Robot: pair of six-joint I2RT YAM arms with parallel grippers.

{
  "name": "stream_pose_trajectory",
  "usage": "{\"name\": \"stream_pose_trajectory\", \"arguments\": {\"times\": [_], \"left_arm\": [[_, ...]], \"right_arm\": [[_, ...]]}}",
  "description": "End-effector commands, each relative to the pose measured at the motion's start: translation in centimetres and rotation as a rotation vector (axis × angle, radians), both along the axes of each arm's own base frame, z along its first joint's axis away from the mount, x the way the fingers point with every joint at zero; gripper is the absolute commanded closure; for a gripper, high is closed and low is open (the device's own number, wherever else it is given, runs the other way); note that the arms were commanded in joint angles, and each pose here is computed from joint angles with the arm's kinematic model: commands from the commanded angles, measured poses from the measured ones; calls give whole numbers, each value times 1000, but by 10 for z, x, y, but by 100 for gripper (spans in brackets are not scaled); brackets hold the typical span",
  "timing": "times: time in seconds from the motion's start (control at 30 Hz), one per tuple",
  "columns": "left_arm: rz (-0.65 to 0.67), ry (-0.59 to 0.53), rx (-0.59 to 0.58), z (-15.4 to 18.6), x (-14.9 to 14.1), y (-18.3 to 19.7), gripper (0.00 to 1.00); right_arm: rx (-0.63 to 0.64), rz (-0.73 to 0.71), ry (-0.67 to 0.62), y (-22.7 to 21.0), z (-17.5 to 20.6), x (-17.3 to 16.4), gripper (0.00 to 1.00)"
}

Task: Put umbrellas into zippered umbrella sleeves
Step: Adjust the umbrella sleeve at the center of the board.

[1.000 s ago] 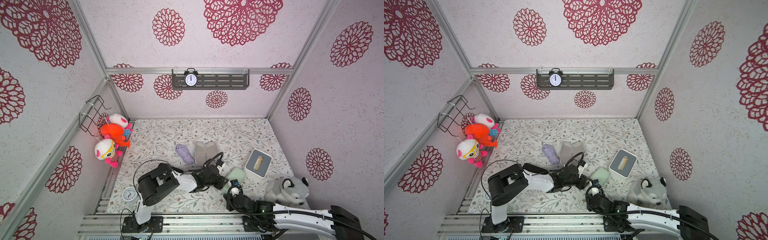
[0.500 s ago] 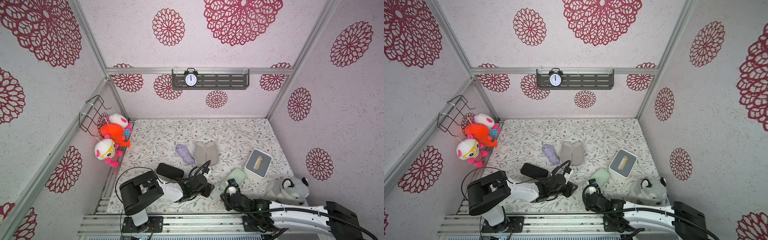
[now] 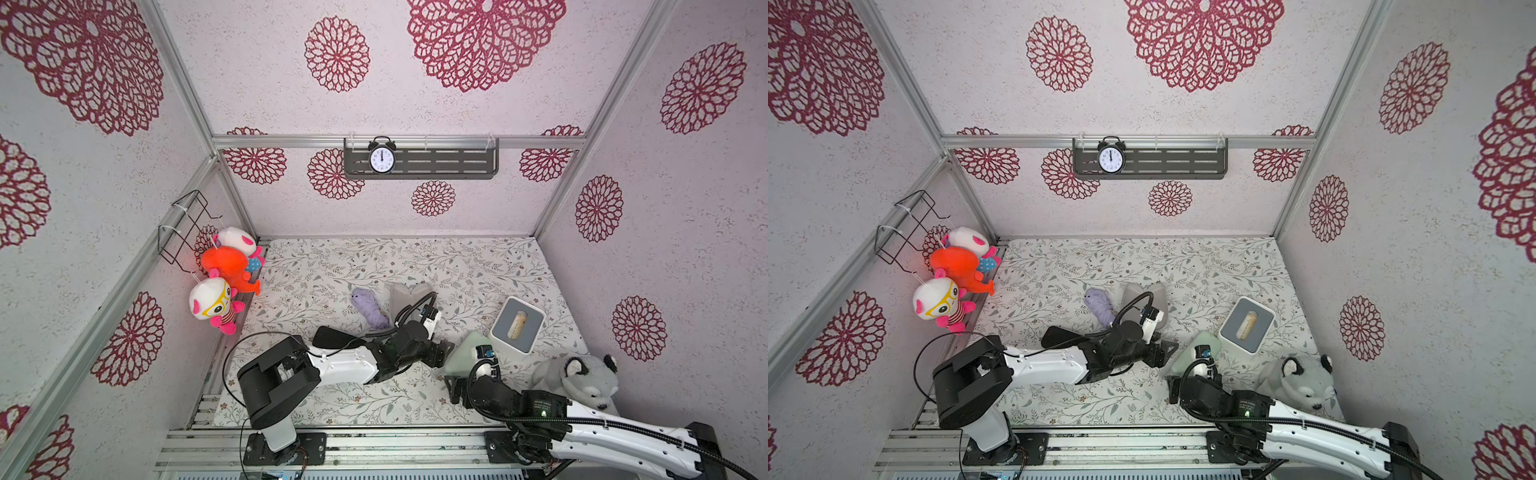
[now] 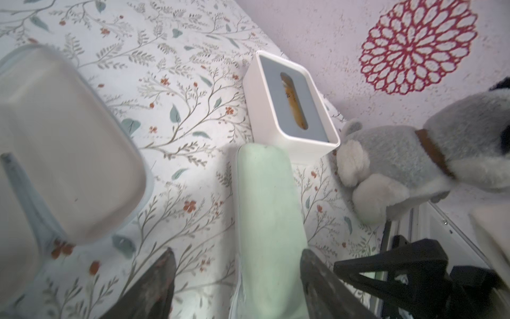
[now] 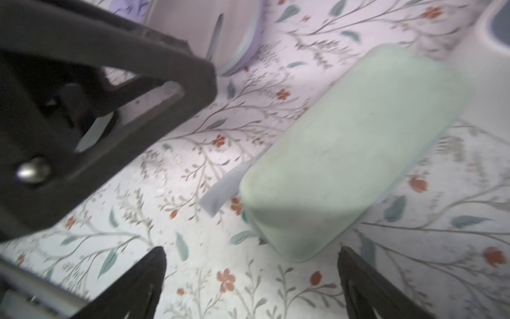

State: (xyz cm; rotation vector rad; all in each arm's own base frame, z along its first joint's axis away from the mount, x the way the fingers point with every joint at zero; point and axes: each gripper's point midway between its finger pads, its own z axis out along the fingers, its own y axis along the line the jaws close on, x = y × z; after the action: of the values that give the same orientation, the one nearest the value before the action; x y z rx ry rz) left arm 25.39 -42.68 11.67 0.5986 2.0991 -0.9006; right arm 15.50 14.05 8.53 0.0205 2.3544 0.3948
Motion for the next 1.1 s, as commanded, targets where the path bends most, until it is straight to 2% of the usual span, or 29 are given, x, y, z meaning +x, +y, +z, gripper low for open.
{"name": "stream_pose_trajectory", "arguments": {"times": [0.0,0.13,0.23,0.3,0.4,0.53,0.63,0.73,0.8,1.07], "left_arm": [[-48,22,45,-21,3,-14,26],[-41,54,53,-37,10,-22,27],[-98,88,28,-46,2,-36,28],[-128,133,25,-60,0,-46,29],[-96,154,51,-72,3,-42,29],[-90,201,59,-86,-5,-34,32],[-108,221,19,-85,-18,-28,41],[-108,234,-17,-80,-32,-18,44],[-123,222,-35,-68,-46,-14,45],[-98,229,-20,-62,-94,23,44]], "right_arm": [[-82,-232,-62,-51,10,22,1],[-3,-280,-104,-56,14,41,1],[32,-277,-54,-56,-3,54,2],[74,-285,-18,-58,-19,66,7],[116,-252,25,-53,-39,74,13],[144,-148,6,-29,-37,79,25],[152,-90,7,-13,-37,78,32],[176,-34,26,6,-41,76,36],[175,20,28,25,-40,76,36],[181,204,33,87,-32,76,35]]}}
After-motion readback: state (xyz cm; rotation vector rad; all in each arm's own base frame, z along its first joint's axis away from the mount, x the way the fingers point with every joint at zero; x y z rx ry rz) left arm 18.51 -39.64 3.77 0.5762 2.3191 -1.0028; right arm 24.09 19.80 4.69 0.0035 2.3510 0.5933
